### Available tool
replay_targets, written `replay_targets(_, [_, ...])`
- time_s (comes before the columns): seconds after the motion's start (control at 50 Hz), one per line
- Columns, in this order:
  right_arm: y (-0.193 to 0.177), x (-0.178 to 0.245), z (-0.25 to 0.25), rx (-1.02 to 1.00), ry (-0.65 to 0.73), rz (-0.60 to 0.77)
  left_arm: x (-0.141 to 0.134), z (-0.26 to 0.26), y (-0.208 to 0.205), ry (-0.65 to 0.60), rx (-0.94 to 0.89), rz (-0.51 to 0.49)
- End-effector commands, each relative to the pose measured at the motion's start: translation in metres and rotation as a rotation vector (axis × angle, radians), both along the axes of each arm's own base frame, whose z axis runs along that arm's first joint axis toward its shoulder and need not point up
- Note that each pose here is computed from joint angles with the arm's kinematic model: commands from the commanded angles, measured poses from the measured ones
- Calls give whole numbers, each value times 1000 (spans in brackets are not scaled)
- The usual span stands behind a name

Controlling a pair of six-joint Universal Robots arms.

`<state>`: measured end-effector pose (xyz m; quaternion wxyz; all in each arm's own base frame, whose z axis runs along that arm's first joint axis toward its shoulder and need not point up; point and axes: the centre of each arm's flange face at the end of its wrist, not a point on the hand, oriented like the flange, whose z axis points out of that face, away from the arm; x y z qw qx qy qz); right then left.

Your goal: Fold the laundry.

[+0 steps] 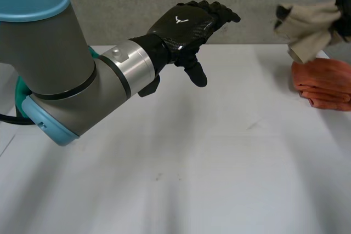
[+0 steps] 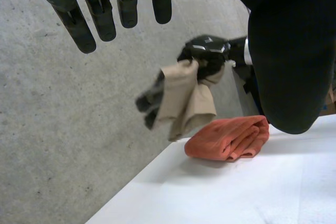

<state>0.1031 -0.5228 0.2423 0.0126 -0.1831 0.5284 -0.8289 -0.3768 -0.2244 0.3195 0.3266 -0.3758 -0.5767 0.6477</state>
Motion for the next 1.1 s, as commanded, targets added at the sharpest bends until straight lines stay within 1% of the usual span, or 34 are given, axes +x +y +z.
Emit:
replay_targets(0.02, [-33, -59, -73, 127, 7, -1, 0, -5, 0, -10, 12, -1])
replay_targets(0.18, [-39, -87, -138, 222, -11, -42, -1, -11, 1, -21, 25, -1])
replay_targets(0.28, [-33, -86, -156, 289, -11, -36, -2, -13, 2, -24, 29, -4])
replay_targets(0.34, [-30, -88, -154, 292, 20, -67, -2, -13, 2, -24, 30, -5])
replay_targets(0.44, [-23, -101, -128, 291, 25, -149, -1, -10, 4, -21, 27, -7])
replay_targets(0.54, [-9, -107, -93, 281, 18, -192, -4, -9, 9, -19, 21, -19])
replay_targets(0.56, [-2, -106, -81, 282, 18, -192, -4, -8, 10, -17, 19, -22])
replay_targets(0.6, [5, -107, -73, 291, 15, -199, -4, -6, 11, -15, 17, -24])
replay_targets(0.68, [26, -119, -54, 334, 5, -229, -3, -2, 14, -10, 9, -25])
replay_targets(0.76, [43, -143, -39, 398, -8, -301, -3, -1, 15, -8, 9, -27])
replay_targets(0.84, [55, -172, -24, 439, 49, -427, -3, 2, 18, -2, 2, -33])
replay_targets(0.86, [59, -185, -13, 432, 98, -511, -3, 4, 19, 1, -2, -34])
replay_targets(0.92, [62, -193, 9, 381, 205, -631, -1, 14, 23, 17, -21, -36])
replay_targets(0.94, [63, -197, 27, 325, 270, -708, 0, 17, 24, 23, -28, -36])
replay_targets(0.98, [63, -197, 38, 271, 315, -760, 2, 26, 26, 39, -46, -33])
replay_targets(1.0, [61, -192, 42, 239, 328, -763, 3, 29, 26, 45, -52, -30])
replay_targets(1.02, [56, -169, 52, 163, 333, -724, 4, 33, 26, 56, -60, -21])
replay_targets(1.08, [51, -119, 57, 71, 327, -610, 13, 49, 23, 99, -92, 37])
replay_targets(1.1, [55, -89, 60, 26, 320, -529, 15, 54, 22, 112, -101, 61])
